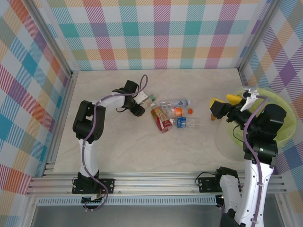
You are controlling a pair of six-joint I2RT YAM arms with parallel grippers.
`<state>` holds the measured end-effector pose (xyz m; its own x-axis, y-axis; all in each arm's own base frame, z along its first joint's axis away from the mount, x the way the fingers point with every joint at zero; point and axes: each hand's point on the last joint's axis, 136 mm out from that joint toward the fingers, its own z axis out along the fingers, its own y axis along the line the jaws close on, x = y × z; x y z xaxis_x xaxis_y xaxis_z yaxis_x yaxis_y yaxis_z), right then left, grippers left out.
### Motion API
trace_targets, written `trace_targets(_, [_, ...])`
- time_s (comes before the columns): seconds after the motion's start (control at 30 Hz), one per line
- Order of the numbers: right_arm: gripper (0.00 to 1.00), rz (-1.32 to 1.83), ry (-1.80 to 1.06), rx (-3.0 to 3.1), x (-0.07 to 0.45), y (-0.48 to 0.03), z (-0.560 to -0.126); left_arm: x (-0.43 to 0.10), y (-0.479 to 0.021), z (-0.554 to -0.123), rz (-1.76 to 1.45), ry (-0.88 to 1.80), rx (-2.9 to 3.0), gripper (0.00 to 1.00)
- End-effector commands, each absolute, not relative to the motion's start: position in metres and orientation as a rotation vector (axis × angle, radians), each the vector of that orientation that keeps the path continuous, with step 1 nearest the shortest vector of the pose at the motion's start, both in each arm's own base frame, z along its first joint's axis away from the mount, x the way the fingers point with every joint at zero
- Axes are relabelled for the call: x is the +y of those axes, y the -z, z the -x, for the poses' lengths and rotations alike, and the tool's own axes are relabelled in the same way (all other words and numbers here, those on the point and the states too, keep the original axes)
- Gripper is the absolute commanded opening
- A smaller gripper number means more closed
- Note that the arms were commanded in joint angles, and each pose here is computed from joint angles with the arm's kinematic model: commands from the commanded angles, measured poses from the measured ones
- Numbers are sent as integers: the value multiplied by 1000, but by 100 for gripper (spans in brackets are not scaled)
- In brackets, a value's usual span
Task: Put the plastic bottles in the bin
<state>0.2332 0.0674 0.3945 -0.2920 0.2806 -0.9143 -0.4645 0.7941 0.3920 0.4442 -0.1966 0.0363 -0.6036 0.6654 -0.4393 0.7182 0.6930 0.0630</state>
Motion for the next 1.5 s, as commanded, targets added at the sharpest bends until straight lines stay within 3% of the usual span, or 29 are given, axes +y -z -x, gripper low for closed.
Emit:
trace_targets(0.0, [100, 183, -765, 1677, 74, -408, -230, -197, -70, -450, -1007, 184, 2391, 53])
trace_targets(0.2, [100, 183, -828, 1677, 78, -405, -233, -198, -94, -439, -888, 247, 2375, 20])
trace_targets(0.37, [100, 179, -908, 1674, 85, -404, -238, -204, -131, -427, -760, 363, 2310, 0])
trace_targets(0.7, [100, 261, -991, 1685, 126, -394, -261, -250, -241, -375, -558, 918, 1958, 0])
trace_targets(0.9, [100, 222, -1029, 1724, 150, -387, -286, -294, -296, -322, -738, 1189, 1775, 0])
trace_targets(1.33, [100, 403, -1267, 1636, 209, -402, -292, -352, -328, -258, -929, 1304, 1617, 0])
trace_targets(1.47, [94, 414, -1263, 1638, 217, -401, -294, -359, -331, -250, -955, 1333, 1598, 0])
